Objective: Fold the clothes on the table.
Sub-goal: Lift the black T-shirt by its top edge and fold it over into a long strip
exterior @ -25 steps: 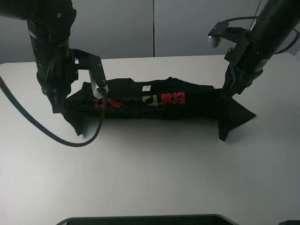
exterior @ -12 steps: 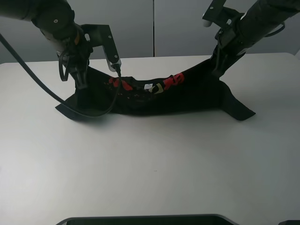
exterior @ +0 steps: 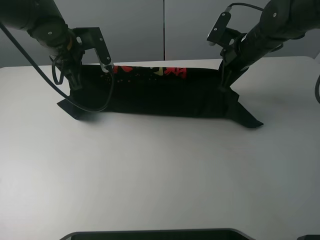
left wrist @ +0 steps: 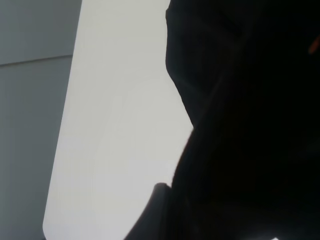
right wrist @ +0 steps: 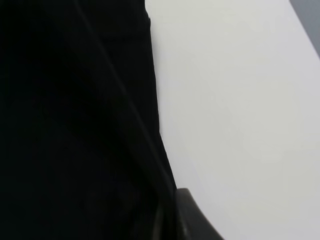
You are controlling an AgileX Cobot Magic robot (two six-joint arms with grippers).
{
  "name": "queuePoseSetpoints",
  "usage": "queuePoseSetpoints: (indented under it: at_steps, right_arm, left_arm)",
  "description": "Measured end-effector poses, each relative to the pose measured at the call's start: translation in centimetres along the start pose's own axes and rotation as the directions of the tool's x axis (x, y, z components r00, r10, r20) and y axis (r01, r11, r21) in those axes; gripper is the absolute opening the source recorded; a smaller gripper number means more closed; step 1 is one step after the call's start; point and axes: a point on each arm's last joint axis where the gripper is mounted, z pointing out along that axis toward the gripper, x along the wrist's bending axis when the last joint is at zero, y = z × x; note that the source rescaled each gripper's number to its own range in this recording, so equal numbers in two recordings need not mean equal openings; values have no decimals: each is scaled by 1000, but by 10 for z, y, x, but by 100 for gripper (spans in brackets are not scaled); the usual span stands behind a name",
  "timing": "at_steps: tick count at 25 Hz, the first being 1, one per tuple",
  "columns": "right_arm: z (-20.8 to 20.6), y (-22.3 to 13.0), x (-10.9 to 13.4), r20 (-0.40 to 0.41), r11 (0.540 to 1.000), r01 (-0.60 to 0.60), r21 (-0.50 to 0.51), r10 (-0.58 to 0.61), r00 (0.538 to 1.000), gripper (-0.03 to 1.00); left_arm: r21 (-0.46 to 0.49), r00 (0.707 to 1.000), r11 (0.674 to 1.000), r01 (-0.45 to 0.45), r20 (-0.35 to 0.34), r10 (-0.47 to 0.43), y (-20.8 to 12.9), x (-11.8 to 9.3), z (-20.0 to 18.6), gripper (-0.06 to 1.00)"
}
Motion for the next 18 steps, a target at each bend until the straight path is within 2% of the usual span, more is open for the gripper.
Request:
queuePoseSetpoints:
  at_steps: [6,9,13,18]
  right_arm:
    - [24,-7,4,-5,1000,-4,17,4,1000,2]
    - [31,-9,5,3,1000,-1,16,1,1000,2]
    - [38,-10,4,31,1000,-1,2,1,1000,2]
    - [52,-15,8,30,1000,-9,11,9,1000,2]
  left_arm:
    - [-64,999,997,-44,11,45,9,-11,23,1]
    - [-61,997,996,-67,24,69,11,-21,39,1]
    - [-31,999,999,-40,11,40,9,-30,61,1]
    - [-28,999,999,16,-30,-16,9,-35,75,1]
